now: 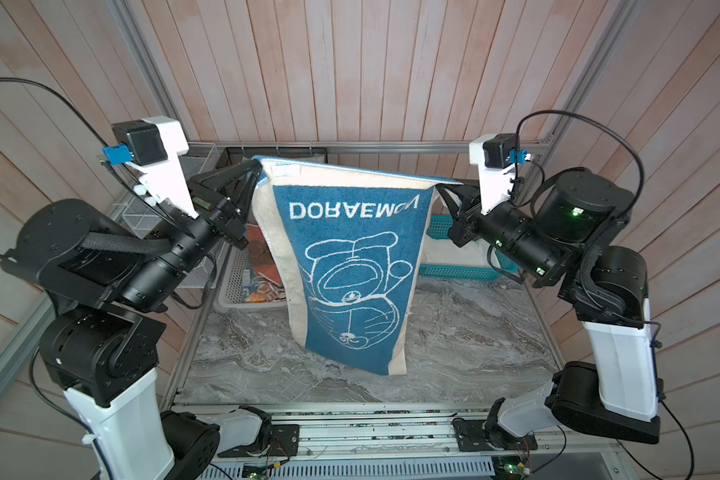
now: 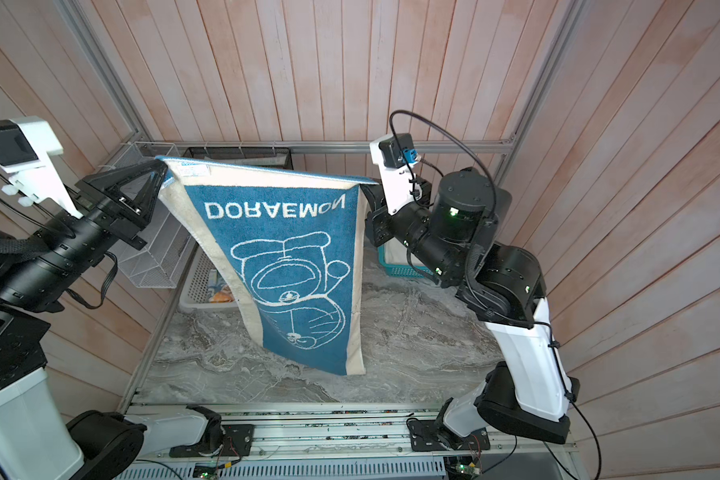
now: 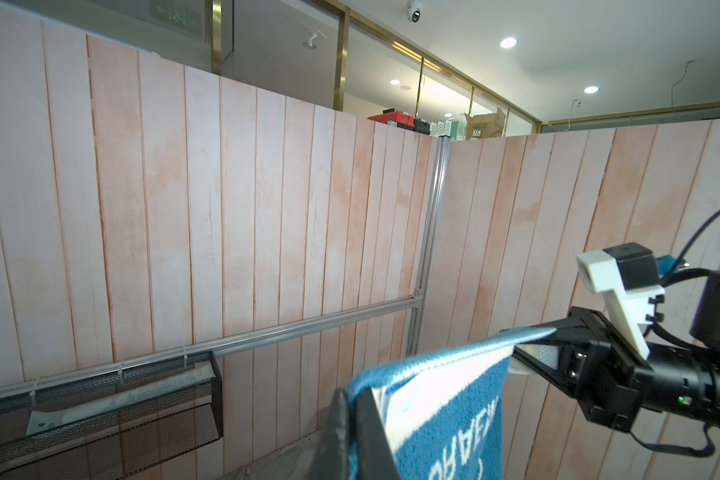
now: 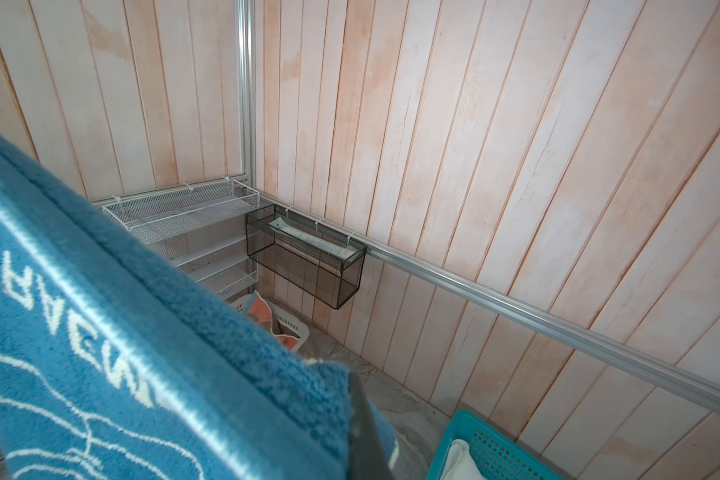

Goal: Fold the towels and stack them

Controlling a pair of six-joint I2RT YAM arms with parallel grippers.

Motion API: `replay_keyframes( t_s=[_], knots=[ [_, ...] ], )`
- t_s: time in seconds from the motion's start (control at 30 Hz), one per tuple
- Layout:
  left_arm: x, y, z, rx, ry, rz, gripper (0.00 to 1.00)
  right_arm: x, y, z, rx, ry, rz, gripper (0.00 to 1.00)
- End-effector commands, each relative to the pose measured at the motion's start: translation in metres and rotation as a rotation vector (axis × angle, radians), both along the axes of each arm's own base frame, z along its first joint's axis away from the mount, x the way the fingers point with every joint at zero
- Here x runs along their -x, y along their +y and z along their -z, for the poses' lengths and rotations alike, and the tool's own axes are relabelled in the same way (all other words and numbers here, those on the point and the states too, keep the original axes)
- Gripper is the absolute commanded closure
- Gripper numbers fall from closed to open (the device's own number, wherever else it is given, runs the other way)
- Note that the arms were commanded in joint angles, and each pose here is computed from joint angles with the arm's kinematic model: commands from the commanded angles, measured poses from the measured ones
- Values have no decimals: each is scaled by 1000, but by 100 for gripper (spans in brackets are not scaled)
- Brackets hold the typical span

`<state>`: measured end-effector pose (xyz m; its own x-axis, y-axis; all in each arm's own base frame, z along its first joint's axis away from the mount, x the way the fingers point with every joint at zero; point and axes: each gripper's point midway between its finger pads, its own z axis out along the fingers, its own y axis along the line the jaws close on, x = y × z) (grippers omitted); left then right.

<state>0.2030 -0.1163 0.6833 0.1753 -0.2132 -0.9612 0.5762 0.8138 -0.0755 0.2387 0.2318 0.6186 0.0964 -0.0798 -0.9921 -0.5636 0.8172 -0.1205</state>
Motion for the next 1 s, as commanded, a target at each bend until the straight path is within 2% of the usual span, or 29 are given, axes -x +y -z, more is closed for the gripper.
replay_keyframes(
  t_s=[0.0, 0.13, 0.27, 0.43, 0.53, 0.67, 0.83, 0.97],
  knots=[
    [-7, 50, -24, 95, -49, -267, 100, -13, -69, -34, -66, -90, 309, 100],
    [-58, 47, 4, 25, 36, -353, 100, -43, -61, -23, 19, -98, 407, 100],
    [-113, 47, 28, -45, 92, -415, 100, -95, -61, -5, 26, -59, 388, 100],
    [-180, 35, 56, -87, 149, -390, 100, -159, -64, 24, 28, 0, 382, 100],
    [-193, 21, 61, -86, 152, -324, 100, -169, -61, 22, 35, -12, 368, 100],
    [-167, 6, 45, -72, 93, -256, 100, -144, -65, -2, 6, -66, 336, 100],
    [-91, -23, 9, -42, -73, -204, 100, -81, -80, -32, -43, -171, 344, 100],
    [-28, -19, -22, 31, -177, -139, 100, -22, -94, -57, -103, -239, 313, 100]
  ],
)
